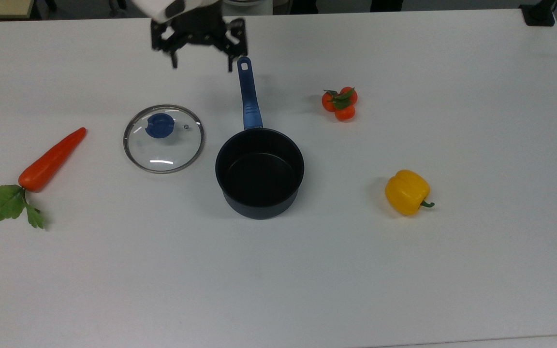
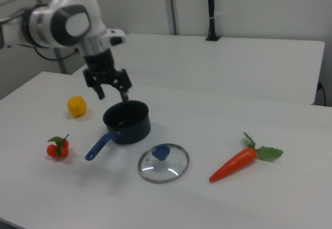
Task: Open lid
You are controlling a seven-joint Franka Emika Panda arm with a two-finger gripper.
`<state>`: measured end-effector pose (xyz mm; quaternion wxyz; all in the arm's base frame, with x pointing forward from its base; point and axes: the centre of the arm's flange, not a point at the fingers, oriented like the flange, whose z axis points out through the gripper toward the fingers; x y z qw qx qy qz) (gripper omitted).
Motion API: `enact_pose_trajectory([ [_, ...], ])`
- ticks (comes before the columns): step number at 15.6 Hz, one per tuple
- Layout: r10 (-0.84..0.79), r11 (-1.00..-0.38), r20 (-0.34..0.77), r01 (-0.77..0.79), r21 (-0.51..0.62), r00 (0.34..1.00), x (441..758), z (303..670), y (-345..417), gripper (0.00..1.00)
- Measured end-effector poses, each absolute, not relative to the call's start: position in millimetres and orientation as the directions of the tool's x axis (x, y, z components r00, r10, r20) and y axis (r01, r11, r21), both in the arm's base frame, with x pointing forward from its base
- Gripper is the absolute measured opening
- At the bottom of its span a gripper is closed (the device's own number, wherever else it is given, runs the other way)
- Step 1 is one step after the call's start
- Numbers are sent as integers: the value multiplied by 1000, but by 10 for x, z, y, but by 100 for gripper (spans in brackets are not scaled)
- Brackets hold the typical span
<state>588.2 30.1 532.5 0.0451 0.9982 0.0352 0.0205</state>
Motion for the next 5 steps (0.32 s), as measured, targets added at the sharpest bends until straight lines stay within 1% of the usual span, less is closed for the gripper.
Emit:
enact_pose_trajectory([
  [3, 78, -992, -15, 79, 97, 997, 5634, 5765, 467, 100],
  [5, 74, -992, -23, 76, 98, 997, 5569, 5920, 462, 100],
])
